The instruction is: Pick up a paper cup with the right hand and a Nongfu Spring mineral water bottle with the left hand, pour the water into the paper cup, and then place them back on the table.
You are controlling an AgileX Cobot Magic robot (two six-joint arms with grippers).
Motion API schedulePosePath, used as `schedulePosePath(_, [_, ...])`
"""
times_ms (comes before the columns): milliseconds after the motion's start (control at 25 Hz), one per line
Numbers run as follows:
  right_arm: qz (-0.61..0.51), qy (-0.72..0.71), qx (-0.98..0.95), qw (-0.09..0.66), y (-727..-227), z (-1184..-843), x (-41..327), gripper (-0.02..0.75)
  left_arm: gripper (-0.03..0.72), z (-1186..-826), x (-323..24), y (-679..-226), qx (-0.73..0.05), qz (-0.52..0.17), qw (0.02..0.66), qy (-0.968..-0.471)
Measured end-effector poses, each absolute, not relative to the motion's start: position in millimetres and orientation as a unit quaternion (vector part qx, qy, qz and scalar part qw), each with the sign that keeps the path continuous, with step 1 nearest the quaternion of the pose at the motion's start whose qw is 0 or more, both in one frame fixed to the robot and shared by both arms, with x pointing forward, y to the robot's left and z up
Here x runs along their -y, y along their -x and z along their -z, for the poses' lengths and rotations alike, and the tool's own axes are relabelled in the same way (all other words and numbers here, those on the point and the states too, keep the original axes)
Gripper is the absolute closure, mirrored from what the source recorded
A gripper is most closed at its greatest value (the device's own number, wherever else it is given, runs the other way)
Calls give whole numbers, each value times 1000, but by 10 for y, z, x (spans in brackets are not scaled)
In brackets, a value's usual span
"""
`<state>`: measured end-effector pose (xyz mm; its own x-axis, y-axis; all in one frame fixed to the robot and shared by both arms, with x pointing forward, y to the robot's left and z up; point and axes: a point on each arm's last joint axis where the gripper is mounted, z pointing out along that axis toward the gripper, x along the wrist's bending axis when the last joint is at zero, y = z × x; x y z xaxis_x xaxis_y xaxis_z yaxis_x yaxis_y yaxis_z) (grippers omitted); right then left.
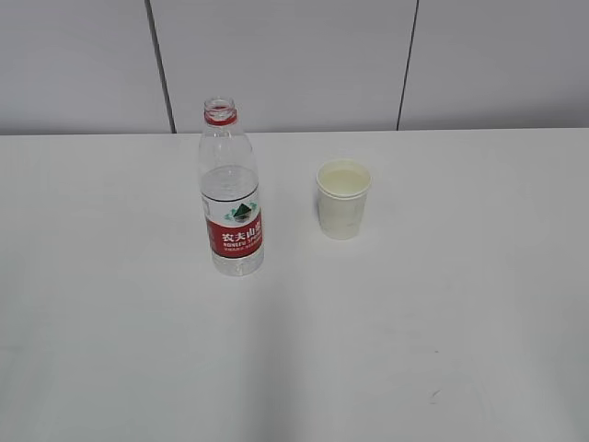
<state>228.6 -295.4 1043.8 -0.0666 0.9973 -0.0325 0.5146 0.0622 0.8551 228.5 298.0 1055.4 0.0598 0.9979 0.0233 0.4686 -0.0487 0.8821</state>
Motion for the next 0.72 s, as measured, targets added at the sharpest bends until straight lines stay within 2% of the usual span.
schedulePosePath(720, [-349, -589, -642, 346, -2286, -10438, 2954, 150, 210, -10554, -2980, -2285, -584, -360, 368, -628])
